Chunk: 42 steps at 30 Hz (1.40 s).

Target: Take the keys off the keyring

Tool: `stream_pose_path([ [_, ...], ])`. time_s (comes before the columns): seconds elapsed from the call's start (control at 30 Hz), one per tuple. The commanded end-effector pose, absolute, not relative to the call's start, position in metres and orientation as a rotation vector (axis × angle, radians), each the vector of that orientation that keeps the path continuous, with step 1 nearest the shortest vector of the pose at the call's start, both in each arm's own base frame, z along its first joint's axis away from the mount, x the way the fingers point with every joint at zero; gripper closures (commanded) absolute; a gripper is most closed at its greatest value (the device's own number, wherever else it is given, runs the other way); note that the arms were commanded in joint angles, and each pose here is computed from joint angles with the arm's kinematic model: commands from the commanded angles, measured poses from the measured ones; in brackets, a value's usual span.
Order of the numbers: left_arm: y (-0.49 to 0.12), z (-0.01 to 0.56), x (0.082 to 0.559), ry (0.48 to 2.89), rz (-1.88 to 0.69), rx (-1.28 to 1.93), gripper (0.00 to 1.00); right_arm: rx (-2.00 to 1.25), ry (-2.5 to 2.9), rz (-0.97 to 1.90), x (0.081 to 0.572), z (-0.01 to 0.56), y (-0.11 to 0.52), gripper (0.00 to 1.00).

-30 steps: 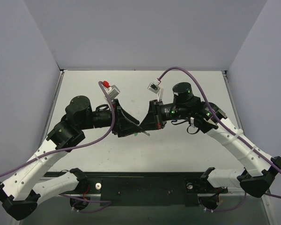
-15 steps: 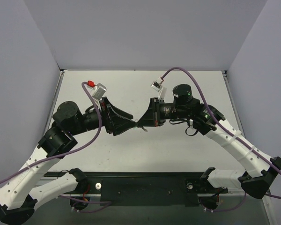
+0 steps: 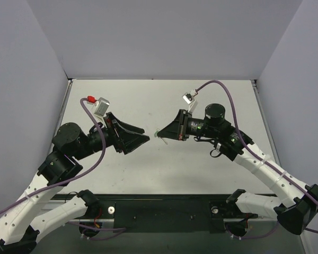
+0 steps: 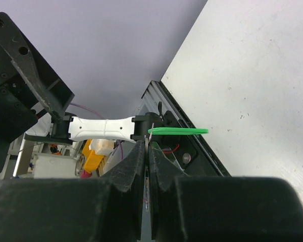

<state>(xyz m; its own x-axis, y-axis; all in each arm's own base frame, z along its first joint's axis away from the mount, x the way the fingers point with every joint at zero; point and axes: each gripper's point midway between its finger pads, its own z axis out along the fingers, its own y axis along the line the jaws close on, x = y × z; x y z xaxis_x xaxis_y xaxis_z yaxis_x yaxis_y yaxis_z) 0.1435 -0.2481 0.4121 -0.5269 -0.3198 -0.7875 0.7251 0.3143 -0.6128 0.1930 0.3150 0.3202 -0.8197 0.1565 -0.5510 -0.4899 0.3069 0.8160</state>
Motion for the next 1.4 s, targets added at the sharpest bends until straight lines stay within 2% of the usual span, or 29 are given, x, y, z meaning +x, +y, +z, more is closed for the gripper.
stream_pose_path([
  [0.0, -0.246, 0.424, 0.147, 1.575, -1.398, 0.341, 0.32, -0.348, 1.883, 1.538, 0.192, 0.358, 0.31, 1.0],
  [0.13, -0.247, 0.42, 0.146, 1.583, -1.403, 0.344, 0.32, -0.409, 1.86, 1.664, 0.182, 0.365, 0.313, 1.0],
  [0.33, -0.247, 0.422, 0.142, 1.583, -1.42, 0.355, 0.32, -0.522, 1.617, 1.89, 0.151, 0.409, 0.313, 1.0],
  [0.77, -0.25, 0.444, 0.133, 1.507, -1.526, 0.345, 0.33, -0.721, 1.575, 1.91, 0.124, 0.424, 0.313, 1.0],
  [0.97, -0.26, 0.436, 0.134, 1.523, -1.575, 0.363, 0.43, -0.74, 1.568, 1.919, 0.121, 0.428, 0.317, 1.0],
  [1.13, -0.261, 0.441, 0.132, 1.49, -1.599, 0.369, 0.46, -0.754, 1.575, 1.911, 0.121, 0.428, 0.318, 1.0],
  [1.37, -0.264, 0.442, 0.133, 1.488, -1.61, 0.375, 0.57, -0.758, 1.589, 1.903, 0.121, 0.426, 0.319, 1.0],
])
